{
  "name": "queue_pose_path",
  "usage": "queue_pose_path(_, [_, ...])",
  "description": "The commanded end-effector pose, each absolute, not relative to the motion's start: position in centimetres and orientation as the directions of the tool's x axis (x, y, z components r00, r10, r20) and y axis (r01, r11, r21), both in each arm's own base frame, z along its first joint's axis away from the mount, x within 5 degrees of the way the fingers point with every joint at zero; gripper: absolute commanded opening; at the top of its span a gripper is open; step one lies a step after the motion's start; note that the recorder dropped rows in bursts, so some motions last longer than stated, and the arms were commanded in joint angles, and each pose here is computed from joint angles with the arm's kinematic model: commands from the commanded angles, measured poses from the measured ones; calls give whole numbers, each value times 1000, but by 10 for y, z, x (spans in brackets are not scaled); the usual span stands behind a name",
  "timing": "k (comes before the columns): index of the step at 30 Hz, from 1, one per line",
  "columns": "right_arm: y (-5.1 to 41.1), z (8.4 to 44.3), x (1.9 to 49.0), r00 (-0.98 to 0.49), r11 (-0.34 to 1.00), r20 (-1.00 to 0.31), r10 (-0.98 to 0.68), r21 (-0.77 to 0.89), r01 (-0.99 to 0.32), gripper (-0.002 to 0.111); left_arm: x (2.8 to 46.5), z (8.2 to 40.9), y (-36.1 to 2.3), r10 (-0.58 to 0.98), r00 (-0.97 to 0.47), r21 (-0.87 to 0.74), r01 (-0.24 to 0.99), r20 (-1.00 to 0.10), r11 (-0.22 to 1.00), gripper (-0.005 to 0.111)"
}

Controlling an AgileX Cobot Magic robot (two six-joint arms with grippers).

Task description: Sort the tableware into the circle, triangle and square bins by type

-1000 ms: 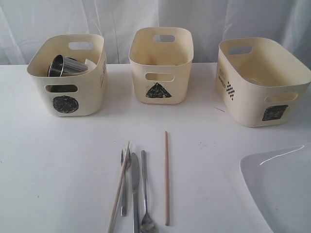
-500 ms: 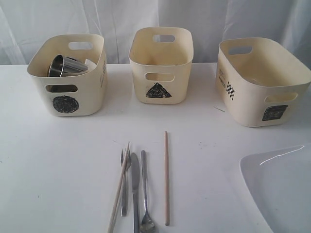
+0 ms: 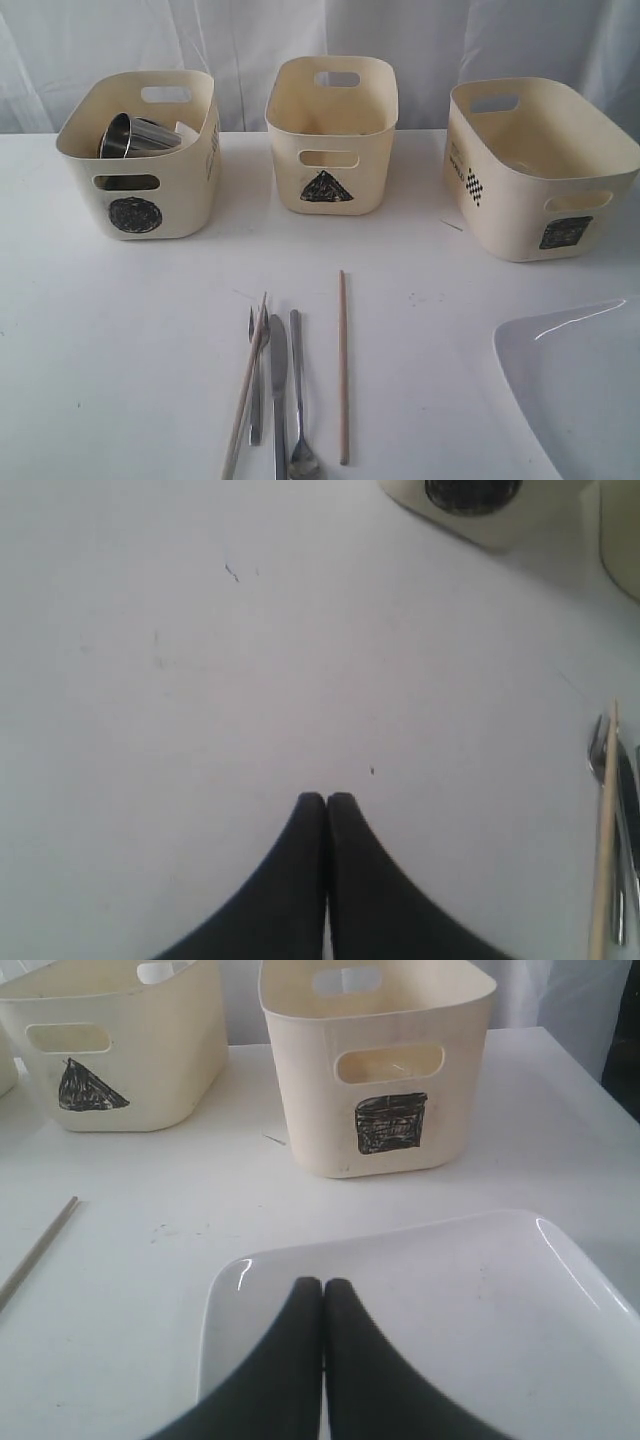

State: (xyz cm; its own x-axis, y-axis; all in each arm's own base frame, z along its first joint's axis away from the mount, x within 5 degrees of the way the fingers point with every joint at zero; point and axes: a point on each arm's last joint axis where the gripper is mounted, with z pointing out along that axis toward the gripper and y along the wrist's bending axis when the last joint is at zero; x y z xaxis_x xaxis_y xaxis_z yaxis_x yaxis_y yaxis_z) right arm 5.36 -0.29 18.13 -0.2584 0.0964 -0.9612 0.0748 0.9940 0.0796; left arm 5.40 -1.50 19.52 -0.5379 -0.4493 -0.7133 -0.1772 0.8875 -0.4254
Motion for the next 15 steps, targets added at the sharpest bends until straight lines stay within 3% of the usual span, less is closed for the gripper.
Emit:
queue_pose_path(1, [-3, 182, 53, -250, 994, -963, 97, 80, 79, 0, 54, 194, -17, -471, -532, -456, -170, -704, 873, 0])
queue_pose_path(6, [-3, 182, 53, -250, 994, -963, 97, 80, 79, 0, 62, 209, -7, -461, -353, -429, -168, -814, 887, 0])
queue_pose_path(9, [-3, 182, 53, -250, 994, -963, 97, 80, 79, 0, 66, 219, 4, -223, -229, -190, -160, -947, 969, 0])
queue_pose_path(12, [-3, 182, 53, -250, 994, -963, 97, 80, 79, 0, 67, 215, 8, 88, -241, 121, -123, -967, 985, 0])
queue_pose_path(15, [-3, 182, 53, -250, 994, -963, 97, 80, 79, 0, 66, 200, 8, 105, -275, 141, -115, -956, 983, 0])
